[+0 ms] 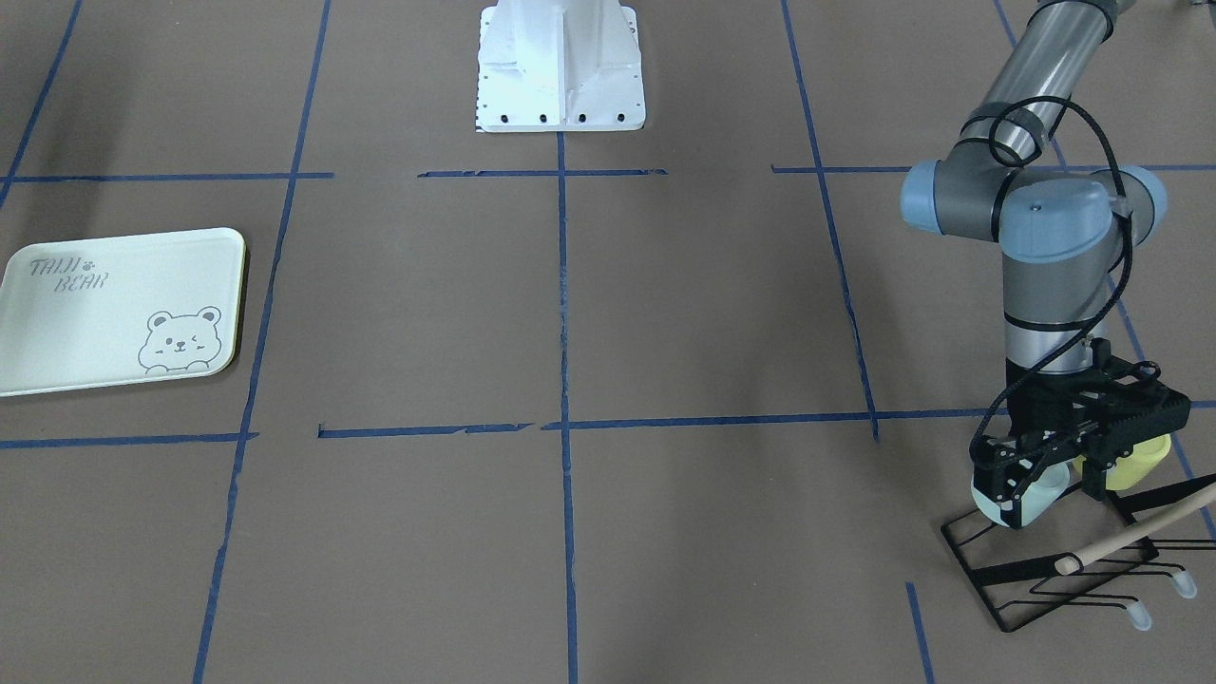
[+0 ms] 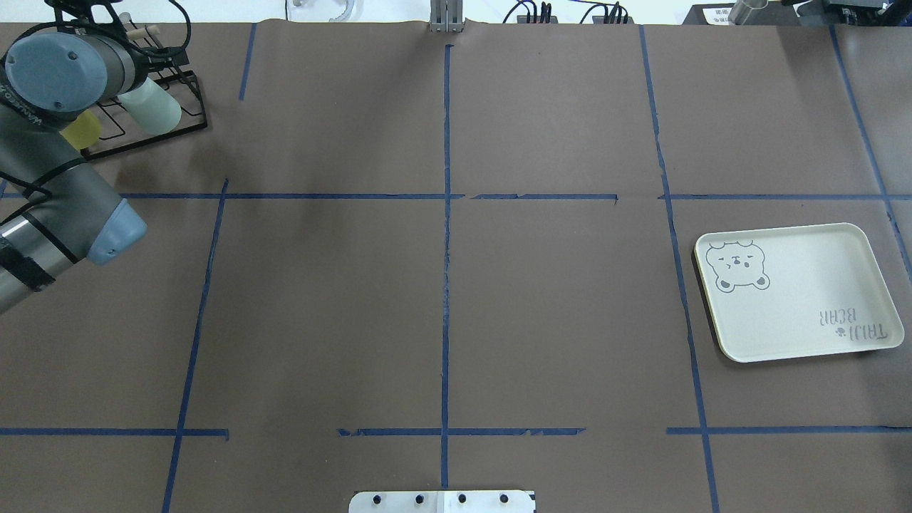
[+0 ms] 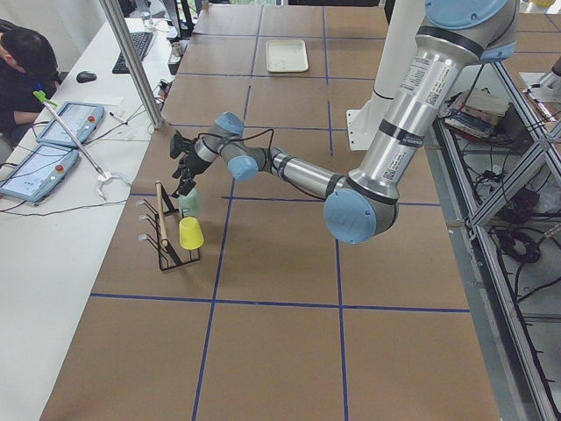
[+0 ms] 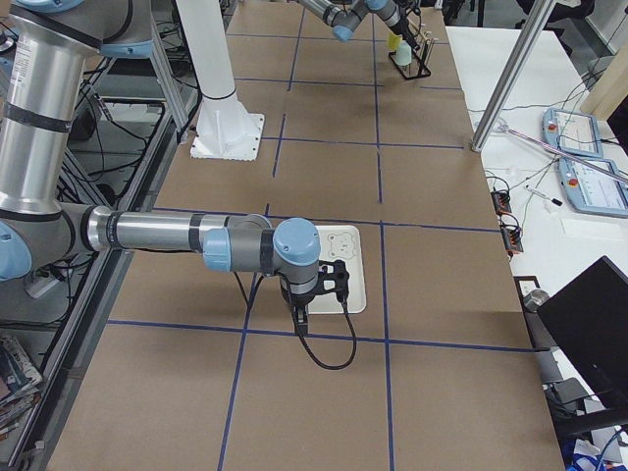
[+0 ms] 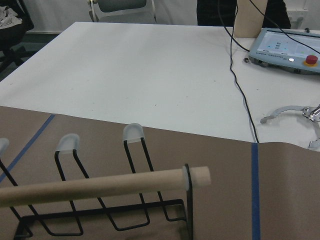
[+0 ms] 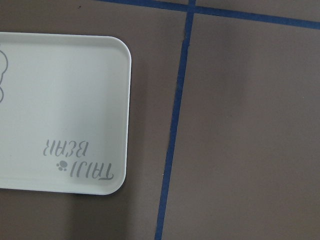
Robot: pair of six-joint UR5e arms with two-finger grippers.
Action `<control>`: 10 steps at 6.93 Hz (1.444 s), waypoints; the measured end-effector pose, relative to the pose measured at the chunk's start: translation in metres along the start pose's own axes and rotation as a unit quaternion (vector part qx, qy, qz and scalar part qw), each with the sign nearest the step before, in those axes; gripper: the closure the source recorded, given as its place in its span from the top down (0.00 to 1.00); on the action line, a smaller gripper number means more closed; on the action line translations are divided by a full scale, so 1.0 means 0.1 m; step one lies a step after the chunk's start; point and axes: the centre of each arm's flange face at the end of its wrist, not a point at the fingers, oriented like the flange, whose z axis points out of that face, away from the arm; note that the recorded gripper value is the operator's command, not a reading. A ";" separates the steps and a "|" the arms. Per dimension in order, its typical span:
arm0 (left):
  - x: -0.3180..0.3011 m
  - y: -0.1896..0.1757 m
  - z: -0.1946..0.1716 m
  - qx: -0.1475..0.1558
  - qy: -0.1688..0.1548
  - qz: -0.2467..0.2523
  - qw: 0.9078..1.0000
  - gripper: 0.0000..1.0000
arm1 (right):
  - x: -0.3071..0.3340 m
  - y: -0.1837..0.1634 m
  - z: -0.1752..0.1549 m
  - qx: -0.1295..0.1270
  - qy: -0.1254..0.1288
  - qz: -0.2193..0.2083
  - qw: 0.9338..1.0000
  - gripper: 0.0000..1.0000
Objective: Left arm grabs green cup and hands to right arm on tray
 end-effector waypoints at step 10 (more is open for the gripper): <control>-0.17 0.21 0.09 -0.009 -0.004 0.006 1.000 1.00 | 0.00 -0.01 0.00 0.000 0.000 0.000 1.000 1.00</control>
